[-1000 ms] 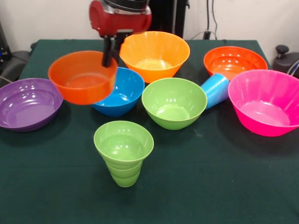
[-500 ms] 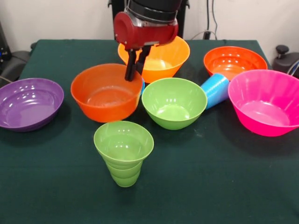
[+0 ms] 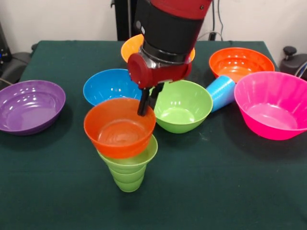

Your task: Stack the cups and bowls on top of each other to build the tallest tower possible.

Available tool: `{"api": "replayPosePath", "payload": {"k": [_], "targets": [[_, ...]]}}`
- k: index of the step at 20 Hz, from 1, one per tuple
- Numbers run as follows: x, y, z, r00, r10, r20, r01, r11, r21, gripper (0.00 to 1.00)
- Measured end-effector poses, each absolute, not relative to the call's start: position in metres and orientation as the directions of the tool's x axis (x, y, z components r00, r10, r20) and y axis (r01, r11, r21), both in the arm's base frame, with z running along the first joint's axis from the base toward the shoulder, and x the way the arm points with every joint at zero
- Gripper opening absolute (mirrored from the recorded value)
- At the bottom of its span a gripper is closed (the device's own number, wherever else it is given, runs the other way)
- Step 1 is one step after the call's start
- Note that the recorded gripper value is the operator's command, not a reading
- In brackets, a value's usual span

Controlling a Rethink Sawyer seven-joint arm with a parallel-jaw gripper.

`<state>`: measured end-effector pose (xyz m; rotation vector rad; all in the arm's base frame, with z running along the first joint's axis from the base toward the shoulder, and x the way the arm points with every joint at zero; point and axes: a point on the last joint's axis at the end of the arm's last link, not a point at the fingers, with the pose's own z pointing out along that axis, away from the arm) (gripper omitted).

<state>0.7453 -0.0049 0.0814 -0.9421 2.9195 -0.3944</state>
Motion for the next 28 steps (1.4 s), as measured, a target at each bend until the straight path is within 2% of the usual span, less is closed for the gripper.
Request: {"api": "replayPosePath", "payload": {"k": [8,21,28], "targets": [[0.743,-0.002,0.060,-0.837,-0.545,0.036,-0.537,0.810,-0.237,0.00],[0.723,-0.009,0.080,-0.849,-0.528,0.024,-0.517,0.821,-0.241,0.00],[0.722,-0.009,0.077,-0.851,-0.524,0.028,-0.515,0.823,-0.239,0.00]]}}
